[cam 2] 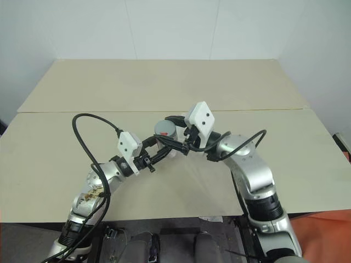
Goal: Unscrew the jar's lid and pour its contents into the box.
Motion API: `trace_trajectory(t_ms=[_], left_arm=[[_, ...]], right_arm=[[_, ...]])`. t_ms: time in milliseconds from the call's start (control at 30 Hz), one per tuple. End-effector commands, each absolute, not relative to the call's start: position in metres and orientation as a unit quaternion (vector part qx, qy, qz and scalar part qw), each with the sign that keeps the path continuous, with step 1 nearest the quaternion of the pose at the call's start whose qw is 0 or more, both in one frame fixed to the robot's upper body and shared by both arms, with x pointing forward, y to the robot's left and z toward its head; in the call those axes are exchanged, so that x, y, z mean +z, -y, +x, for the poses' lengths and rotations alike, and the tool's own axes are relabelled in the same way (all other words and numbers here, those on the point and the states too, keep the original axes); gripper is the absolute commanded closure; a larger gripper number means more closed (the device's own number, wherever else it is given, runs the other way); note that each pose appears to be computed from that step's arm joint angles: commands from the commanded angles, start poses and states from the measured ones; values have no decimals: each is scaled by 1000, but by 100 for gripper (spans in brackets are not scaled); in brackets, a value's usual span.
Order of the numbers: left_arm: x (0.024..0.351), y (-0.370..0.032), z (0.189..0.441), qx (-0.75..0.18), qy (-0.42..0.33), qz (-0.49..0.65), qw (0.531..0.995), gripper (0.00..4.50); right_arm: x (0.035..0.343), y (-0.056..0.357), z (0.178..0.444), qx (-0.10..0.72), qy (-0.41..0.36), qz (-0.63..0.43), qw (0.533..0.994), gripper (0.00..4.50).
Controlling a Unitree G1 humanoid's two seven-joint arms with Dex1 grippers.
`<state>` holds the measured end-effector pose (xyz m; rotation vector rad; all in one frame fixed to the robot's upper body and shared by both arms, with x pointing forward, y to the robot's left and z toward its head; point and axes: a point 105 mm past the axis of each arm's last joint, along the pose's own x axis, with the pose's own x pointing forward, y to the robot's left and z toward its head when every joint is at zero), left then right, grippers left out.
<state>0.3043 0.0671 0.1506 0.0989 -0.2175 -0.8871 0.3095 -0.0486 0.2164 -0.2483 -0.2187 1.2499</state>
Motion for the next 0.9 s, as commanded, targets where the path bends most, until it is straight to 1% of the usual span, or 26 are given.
trace_trajectory(t_ms=[33,133,267,400,533,667,700,733,767,800,833,867,900], left_arm=[[171,-64,299,-431,150,50,888,258],[171,-61,296,-437,153,48,885,258],[171,-58,295,-441,154,49,883,258],[170,-57,294,-446,153,51,880,258],[170,-57,295,-445,154,53,881,258],[169,-59,295,-442,153,53,882,258],[169,-59,295,-441,153,53,883,258],[169,-59,295,-440,153,53,883,258],[169,-60,296,-440,152,53,884,258],[168,-60,296,-439,152,53,884,258],[167,-60,296,-439,151,53,884,258],[167,-61,297,-438,150,53,885,258],[166,-62,297,-438,148,53,885,258]], right_arm=[[224,44,296,671,126,-125,720,171],[227,47,299,720,121,-122,672,171],[229,44,307,755,122,-124,632,171],[225,38,312,788,103,-146,589,171],[223,36,317,794,96,-157,579,171],[223,36,323,788,98,-154,588,171],[225,37,326,786,85,-136,597,171],[226,38,329,781,78,-122,607,115],[230,39,332,776,64,-101,619,96],[231,42,330,778,65,-99,618,67],[232,45,328,778,67,-103,616,49],[231,48,326,779,69,-105,614,7],[231,51,323,779,72,-106,613,2]])
